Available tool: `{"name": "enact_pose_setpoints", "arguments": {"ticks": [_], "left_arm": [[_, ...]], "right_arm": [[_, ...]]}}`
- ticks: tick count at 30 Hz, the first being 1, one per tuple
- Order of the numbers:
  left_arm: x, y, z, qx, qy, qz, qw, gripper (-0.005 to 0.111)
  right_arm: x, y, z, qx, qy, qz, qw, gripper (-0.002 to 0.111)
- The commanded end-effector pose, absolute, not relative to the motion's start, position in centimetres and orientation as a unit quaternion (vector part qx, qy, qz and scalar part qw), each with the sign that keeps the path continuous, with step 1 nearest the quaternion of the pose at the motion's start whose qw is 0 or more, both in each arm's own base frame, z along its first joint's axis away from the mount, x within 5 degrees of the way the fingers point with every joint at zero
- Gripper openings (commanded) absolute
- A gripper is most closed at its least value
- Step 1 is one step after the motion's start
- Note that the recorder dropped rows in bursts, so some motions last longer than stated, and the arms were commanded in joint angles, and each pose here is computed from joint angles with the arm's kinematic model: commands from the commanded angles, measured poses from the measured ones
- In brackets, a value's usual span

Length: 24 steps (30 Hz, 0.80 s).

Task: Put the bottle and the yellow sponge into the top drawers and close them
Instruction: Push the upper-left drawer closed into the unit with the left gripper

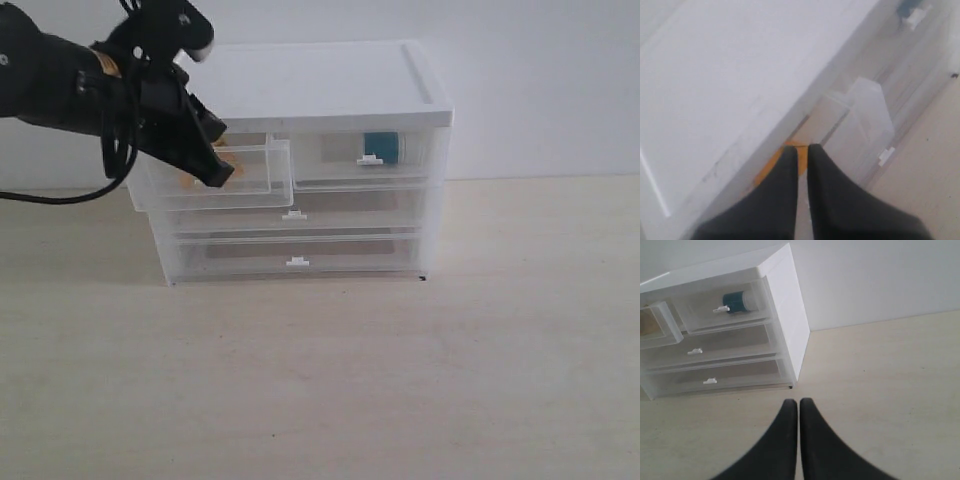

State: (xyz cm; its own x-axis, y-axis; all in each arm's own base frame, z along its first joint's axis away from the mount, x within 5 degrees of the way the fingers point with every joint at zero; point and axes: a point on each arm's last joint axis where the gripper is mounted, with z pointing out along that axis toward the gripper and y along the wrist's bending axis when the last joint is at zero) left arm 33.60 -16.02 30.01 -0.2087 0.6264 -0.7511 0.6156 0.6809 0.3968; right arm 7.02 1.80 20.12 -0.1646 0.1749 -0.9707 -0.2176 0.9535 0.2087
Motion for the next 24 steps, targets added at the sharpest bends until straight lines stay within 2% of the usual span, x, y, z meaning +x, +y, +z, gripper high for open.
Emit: {"name": "enact_pose_setpoints", "arguments": {"ticks": [1, 4, 7, 10, 15, 24], "left_arm": [[32.3, -15.5, 30.6, 0.386, 0.806, -0.015, 0.449, 0.004], [32.4, -15.8, 28.4, 0.386, 0.836, -0.031, 0.39, 0.004], [33.2, -16.1, 26.6, 0.393, 0.842, -0.025, 0.37, 0.004], [34.7, -16.6, 25.5, 0.384, 0.83, -0.016, 0.405, 0.004], [36.3, -16.3, 25.8, 0.347, 0.809, -0.013, 0.474, 0.004], [37.9, -14.5, 24.5, 0.309, 0.821, -0.006, 0.48, 0.004]], "right_arm": [[7.0, 1.7, 20.0, -0.01, 0.745, 0.15, 0.65, 0.0], [7.0, 1.7, 20.0, -0.01, 0.745, 0.15, 0.65, 0.0], [7.0, 1.7, 20.1, -0.011, 0.743, 0.149, 0.653, 0.0], [7.0, 1.7, 20.1, -0.013, 0.743, 0.148, 0.653, 0.0], [7.0, 1.7, 20.1, -0.015, 0.743, 0.146, 0.653, 0.0], [7.0, 1.7, 20.1, -0.015, 0.743, 0.146, 0.653, 0.0]]}}
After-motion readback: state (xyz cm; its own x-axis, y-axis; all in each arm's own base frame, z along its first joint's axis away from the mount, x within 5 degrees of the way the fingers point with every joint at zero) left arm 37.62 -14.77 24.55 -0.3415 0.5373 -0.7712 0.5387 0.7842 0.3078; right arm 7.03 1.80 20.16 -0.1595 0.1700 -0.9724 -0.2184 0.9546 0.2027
